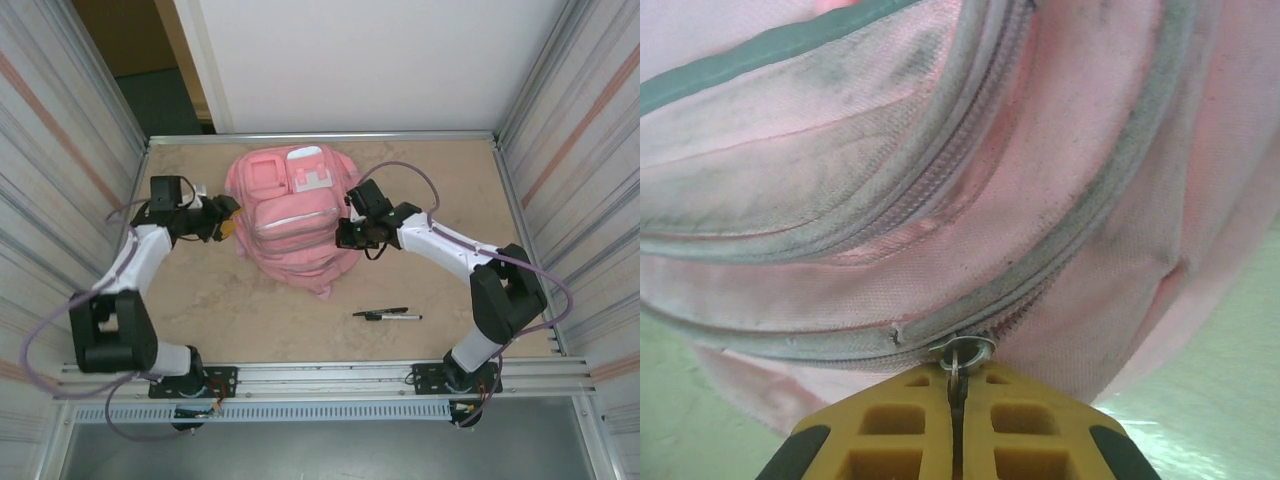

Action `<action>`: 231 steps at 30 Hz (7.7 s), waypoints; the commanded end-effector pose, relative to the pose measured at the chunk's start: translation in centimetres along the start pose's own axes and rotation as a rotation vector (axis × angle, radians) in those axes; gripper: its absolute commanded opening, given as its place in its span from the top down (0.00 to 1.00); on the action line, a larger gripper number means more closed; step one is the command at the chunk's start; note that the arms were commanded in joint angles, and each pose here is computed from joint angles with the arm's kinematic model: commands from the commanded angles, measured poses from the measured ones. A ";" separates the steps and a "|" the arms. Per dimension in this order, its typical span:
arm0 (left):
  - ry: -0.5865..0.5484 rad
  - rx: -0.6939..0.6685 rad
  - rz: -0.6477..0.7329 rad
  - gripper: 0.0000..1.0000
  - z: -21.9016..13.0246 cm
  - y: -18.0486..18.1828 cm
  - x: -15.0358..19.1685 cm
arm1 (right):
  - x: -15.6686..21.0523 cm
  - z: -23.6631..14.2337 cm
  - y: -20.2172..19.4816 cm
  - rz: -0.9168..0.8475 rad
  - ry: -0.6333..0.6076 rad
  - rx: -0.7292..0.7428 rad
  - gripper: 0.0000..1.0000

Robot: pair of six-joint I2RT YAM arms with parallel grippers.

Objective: Pack the student bag

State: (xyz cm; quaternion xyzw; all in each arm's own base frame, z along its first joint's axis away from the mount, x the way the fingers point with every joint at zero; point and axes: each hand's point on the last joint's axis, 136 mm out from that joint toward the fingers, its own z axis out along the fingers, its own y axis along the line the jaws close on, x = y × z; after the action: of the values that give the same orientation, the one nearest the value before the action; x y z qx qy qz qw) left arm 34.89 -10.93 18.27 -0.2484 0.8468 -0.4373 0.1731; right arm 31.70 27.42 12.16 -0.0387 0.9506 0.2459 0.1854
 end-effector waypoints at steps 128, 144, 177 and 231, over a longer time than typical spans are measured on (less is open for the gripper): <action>-0.041 0.036 -0.129 1.00 -0.9 -1.0 5.2 | 0.2 7.7 7.7 -1.013 -0.210 -0.359 0.53; -0.030 0.031 -0.121 1.00 -0.5 -0.2 5.4 | 0.6 5.8 7.7 -0.896 -0.230 -0.562 0.88; 0.138 0.039 -0.086 1.00 2.6 -1.1 8.2 | -0.8 3.7 5.7 -1.036 -0.416 -0.494 0.47; -0.005 -0.044 -0.097 1.00 8.8 0.7 5.9 | 4.7 2.1 7.4 -0.224 0.418 -0.336 0.70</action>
State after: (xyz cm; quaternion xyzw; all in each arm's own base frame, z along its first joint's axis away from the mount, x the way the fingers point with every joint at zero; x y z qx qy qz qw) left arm 33.79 -19.52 11.96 -0.3099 0.8432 -0.4159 0.1413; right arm 26.44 35.08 10.08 -0.2570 0.8975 0.3577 -0.0205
